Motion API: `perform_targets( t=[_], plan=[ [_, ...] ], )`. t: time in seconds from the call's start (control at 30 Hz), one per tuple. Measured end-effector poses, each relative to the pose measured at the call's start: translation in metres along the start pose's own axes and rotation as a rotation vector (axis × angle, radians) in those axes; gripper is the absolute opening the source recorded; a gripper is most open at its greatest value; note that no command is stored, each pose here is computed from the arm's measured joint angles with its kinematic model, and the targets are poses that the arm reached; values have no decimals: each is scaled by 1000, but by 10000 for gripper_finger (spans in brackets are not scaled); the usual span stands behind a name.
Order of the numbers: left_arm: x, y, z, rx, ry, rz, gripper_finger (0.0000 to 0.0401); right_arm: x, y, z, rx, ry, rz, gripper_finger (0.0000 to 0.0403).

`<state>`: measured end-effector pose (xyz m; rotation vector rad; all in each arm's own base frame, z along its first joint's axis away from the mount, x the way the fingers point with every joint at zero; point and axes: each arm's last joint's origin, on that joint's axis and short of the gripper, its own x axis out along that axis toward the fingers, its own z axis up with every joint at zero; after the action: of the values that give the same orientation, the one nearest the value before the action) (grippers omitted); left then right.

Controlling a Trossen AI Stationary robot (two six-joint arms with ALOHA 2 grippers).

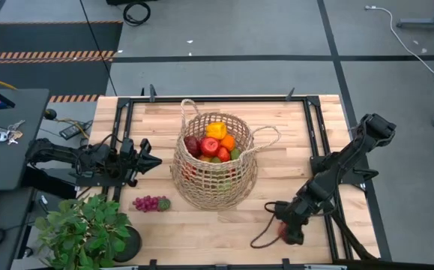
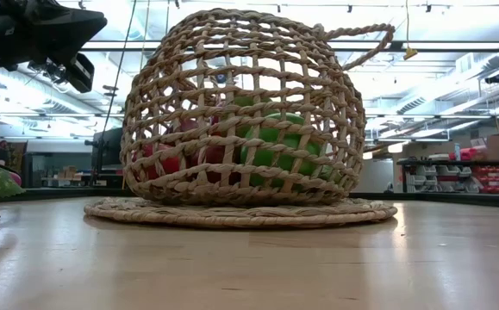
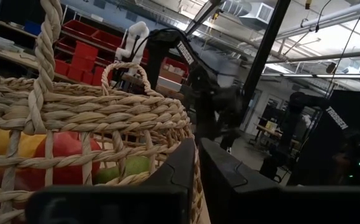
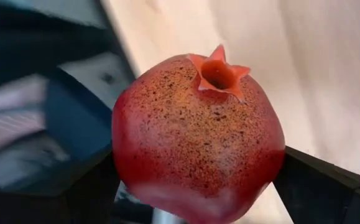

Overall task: Build produce basket
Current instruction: Put the red pomegranate into the brown basket

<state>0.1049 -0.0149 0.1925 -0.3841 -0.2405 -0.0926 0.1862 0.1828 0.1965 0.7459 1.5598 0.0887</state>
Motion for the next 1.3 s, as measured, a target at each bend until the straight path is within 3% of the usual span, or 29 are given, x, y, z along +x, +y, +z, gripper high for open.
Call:
perform_targets(
  t=[0.33, 0.57, 0.77, 0.9, 1.13, 1.23, 1.3],
  plan=[
    [0, 0, 0, 0, 0, 0, 31, -65, 37, 41, -6, -369, 422, 377],
    [0, 0, 0, 0, 0, 0, 32, -123, 57, 64, -107, -638, 862, 382],
    [0, 0, 0, 0, 0, 0, 34, -162, 58, 78, -204, -871, 1108, 383],
    [0, 0, 0, 0, 0, 0, 28, -175, 54, 83, -237, -956, 1167, 383],
    [0, 0, 0, 0, 0, 0, 35, -190, 49, 93, -219, -1062, 1149, 384],
    [0, 0, 0, 0, 0, 0, 35, -210, 51, 98, -234, -1163, 1093, 384],
    [0, 0, 0, 0, 0, 0, 33, -221, 51, 102, -221, -1193, 986, 383]
  ],
)
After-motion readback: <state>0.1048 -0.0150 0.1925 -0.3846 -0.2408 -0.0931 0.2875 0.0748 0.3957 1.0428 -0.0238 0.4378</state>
